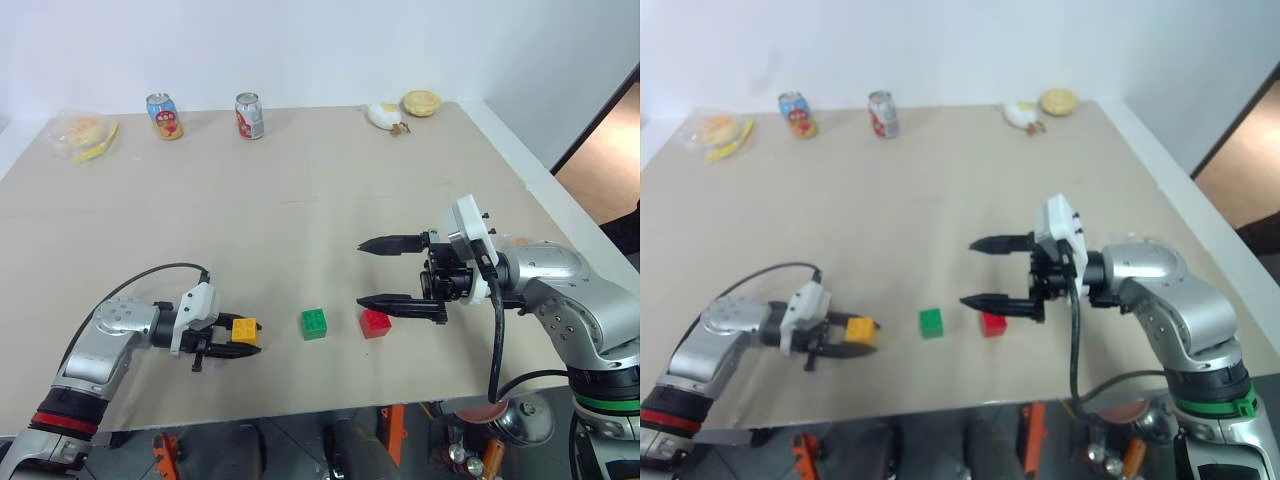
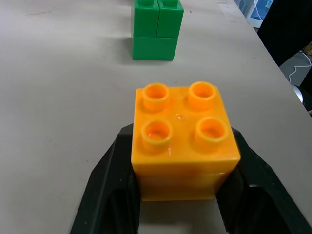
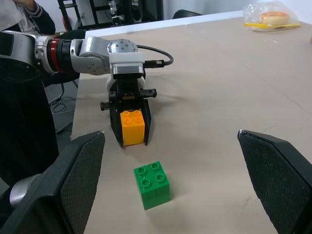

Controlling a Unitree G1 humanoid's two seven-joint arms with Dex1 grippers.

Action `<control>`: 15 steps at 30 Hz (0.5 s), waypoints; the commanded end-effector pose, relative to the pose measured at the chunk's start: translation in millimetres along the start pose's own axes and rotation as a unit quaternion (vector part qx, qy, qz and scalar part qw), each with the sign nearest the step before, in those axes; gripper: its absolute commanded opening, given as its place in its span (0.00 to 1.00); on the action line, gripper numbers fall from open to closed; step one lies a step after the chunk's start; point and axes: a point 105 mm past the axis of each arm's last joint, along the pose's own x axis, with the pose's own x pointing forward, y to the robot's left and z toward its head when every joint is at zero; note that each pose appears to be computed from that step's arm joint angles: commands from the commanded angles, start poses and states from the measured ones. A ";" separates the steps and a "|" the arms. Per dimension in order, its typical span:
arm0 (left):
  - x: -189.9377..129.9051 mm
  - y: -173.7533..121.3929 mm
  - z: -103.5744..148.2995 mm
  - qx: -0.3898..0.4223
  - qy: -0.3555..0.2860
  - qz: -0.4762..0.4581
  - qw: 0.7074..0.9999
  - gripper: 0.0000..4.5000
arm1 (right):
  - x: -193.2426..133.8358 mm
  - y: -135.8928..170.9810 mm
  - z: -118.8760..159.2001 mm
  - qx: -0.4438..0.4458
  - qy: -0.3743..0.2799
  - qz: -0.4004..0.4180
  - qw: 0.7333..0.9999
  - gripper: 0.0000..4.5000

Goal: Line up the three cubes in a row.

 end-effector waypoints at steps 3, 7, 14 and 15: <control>-2.5 3.3 2.9 0.008 -0.005 0.009 1.000 0.93 | -3.2 4.6 9.7 -0.023 -0.006 0.007 1.000 1.00; -4.0 3.2 11.8 0.014 -0.015 0.006 1.000 1.00 | -4.0 5.3 10.1 -0.022 -0.007 0.013 1.000 1.00; -12.6 15.1 63.8 -0.018 -0.105 0.067 0.992 1.00 | -16.8 -9.4 16.9 -0.008 -0.043 -0.037 0.998 1.00; -17.3 27.3 83.4 -0.035 -0.152 0.121 0.980 1.00 | -22.4 -21.9 13.4 -0.003 -0.056 -0.085 0.995 1.00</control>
